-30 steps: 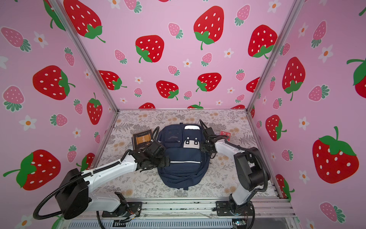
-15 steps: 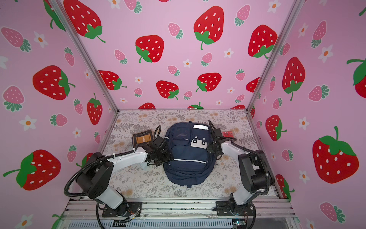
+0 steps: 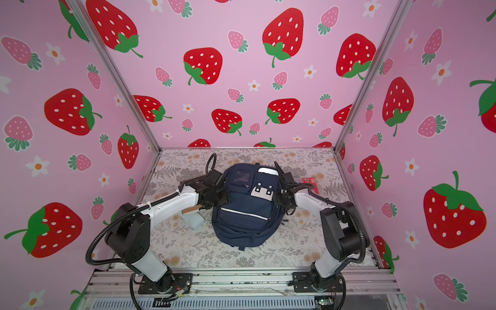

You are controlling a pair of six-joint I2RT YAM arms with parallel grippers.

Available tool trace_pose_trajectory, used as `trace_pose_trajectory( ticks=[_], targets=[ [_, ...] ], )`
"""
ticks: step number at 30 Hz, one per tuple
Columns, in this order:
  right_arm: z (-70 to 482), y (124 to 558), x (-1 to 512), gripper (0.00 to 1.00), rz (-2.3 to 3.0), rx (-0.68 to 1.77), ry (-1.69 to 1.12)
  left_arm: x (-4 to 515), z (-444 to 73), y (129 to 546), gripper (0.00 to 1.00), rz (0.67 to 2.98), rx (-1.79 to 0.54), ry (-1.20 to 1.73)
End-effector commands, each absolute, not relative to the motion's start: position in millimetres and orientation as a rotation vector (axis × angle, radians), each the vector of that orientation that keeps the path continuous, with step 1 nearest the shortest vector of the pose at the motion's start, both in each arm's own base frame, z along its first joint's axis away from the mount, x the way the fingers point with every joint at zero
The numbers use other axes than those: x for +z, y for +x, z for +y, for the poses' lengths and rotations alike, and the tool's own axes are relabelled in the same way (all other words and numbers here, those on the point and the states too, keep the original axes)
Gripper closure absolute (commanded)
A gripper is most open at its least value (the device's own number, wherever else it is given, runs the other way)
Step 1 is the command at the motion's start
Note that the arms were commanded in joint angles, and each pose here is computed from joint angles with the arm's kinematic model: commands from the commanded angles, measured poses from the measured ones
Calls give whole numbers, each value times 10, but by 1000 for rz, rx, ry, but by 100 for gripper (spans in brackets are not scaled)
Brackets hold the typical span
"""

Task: Pack the student bag
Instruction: 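Move both grippers forward onto the navy backpack's front pockets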

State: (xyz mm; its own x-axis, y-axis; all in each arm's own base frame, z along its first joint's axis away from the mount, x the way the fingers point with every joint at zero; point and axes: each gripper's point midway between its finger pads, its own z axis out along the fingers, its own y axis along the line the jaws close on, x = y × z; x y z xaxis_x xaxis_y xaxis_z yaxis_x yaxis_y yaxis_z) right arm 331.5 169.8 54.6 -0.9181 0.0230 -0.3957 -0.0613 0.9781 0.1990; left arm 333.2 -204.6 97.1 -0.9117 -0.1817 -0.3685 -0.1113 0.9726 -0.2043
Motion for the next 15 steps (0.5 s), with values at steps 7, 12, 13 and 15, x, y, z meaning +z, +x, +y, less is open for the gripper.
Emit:
trace_pose_trajectory(
  ticks=[7, 12, 13, 15],
  targets=[
    [1402, 3311, 1318, 21, 2496, 214, 95, 1386, -3009, 2699, 1, 2490, 78, 917],
    [1294, 3204, 1574, 16, 2318, 296, 136, 1126, -3210, 2480, 1, 2445, 204, 1196],
    [1275, 3170, 1613, 16, 2296, 315, 130, 1087, -3206, 2467, 0, 2440, 223, 1220],
    [1253, 3109, 1632, 17, 2291, 359, 108, 1025, -3199, 2443, 0, 2437, 235, 1261]
  ],
)
